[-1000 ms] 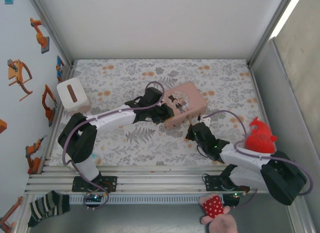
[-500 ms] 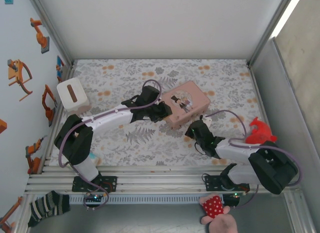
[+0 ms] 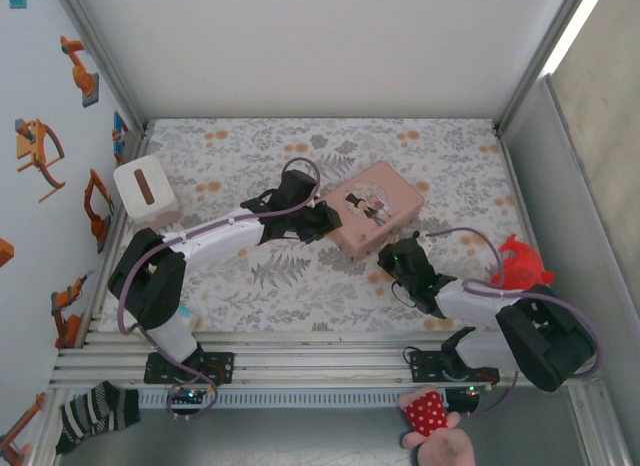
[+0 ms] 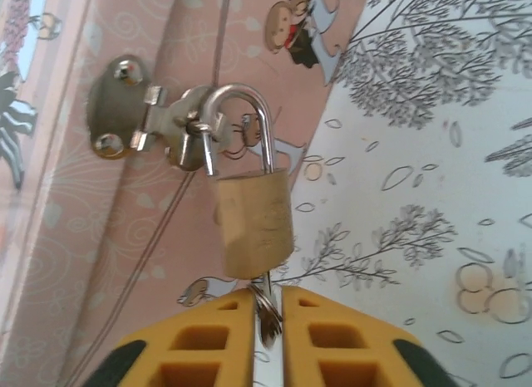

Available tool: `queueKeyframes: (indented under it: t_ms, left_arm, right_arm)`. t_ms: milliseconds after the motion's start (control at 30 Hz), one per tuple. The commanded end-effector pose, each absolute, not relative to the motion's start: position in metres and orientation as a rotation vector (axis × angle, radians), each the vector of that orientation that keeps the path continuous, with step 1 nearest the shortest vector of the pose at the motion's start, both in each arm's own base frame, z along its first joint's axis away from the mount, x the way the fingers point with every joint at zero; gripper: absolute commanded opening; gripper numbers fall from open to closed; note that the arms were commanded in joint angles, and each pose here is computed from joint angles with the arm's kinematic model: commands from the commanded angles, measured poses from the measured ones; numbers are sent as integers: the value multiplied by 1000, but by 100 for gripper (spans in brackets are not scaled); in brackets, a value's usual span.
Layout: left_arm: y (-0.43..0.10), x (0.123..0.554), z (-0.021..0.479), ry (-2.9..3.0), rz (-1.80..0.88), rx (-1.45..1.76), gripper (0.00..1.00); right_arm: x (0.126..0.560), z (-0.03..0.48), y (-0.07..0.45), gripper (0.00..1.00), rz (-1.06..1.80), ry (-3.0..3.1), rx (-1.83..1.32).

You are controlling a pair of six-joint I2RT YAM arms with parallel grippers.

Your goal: Unlock the padlock with the key

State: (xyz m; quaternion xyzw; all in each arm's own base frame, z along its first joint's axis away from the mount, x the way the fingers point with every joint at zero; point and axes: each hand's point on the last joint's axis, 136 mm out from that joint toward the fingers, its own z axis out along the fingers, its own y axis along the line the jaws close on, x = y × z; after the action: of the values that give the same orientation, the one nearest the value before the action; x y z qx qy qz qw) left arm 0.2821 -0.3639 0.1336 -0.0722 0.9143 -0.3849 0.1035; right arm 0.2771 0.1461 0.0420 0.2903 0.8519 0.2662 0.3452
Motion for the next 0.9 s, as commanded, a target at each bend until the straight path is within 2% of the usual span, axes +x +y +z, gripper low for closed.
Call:
queueKeyframes:
  t_ms: [0,167,367,567,700,867]
  left_arm:
    - [-358,279,141,2696,-1131,-178,18]
    - [-356,283,144,2690,-1124,-175,18]
    - [-363,290,158,2672,-1108,-74,18]
    - [-382,298,171,2610,-1152,55,18]
    - [-399,299,171,2605,-1197,113,23]
    - [-411,299,162,2622,-1211,142,24]
  right_arm:
    - [271,36,131,24,621,2229,813]
    - [265,51,117,43,570,2236,786]
    - [257,61,93,43,535,2325,735]
    - [267,73,116,40,729,2455,475]
    - [279,81,130,39,889,2469,301]
    - [287,74,125,40,924,2486,225]
